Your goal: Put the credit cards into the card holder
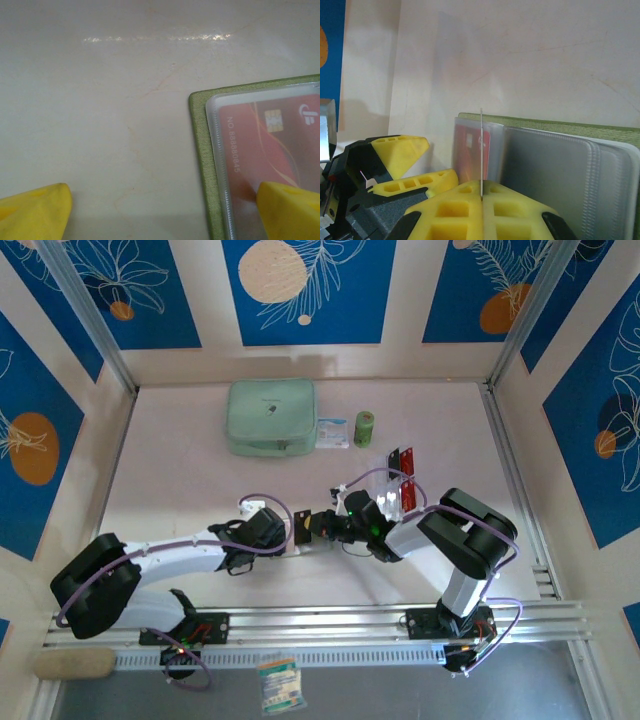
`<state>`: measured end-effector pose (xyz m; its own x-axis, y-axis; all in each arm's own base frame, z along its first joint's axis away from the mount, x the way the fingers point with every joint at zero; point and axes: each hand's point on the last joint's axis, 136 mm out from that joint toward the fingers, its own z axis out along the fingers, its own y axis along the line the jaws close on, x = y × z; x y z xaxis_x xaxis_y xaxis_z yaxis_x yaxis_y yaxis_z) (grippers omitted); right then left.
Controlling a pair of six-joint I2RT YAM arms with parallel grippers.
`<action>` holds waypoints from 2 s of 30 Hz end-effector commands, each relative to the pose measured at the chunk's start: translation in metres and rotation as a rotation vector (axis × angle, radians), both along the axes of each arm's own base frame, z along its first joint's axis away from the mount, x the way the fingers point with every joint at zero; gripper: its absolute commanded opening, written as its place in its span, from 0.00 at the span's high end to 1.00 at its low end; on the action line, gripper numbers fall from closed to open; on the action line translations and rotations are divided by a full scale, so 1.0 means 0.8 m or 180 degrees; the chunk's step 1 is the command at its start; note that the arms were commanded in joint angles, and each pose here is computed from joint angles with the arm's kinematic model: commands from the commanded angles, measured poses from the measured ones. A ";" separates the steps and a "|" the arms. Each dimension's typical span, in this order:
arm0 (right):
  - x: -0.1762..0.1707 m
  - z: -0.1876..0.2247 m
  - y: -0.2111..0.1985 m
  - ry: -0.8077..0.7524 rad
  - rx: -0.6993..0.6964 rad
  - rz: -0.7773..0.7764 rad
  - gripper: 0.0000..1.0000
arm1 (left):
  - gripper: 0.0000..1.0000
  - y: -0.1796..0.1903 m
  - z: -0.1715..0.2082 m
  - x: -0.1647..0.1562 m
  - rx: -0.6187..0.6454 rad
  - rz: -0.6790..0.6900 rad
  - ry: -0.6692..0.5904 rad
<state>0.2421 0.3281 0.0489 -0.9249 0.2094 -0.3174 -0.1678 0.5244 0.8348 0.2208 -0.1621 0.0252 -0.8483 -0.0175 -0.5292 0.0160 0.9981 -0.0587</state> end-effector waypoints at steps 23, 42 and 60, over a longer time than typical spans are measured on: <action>-0.005 0.013 0.008 -0.0018 0.0109 0.0054 1.00 | 0.06 0.011 0.004 -0.001 0.0038 0.0071 -0.0032; -0.006 -0.001 0.006 0.0094 0.0112 -0.0001 1.00 | 0.06 0.018 -0.001 -0.006 0.0068 0.0092 -0.0007; -0.018 -0.016 0.001 0.0154 0.0011 -0.0058 1.00 | 0.07 0.021 -0.007 -0.009 0.0073 0.0107 0.0016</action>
<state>0.2308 0.3310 0.0436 -0.9363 0.2190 -0.2744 -0.1300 0.5100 0.8503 0.2170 -0.1576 0.0244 -0.8480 -0.0255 -0.5293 0.0096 0.9979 -0.0636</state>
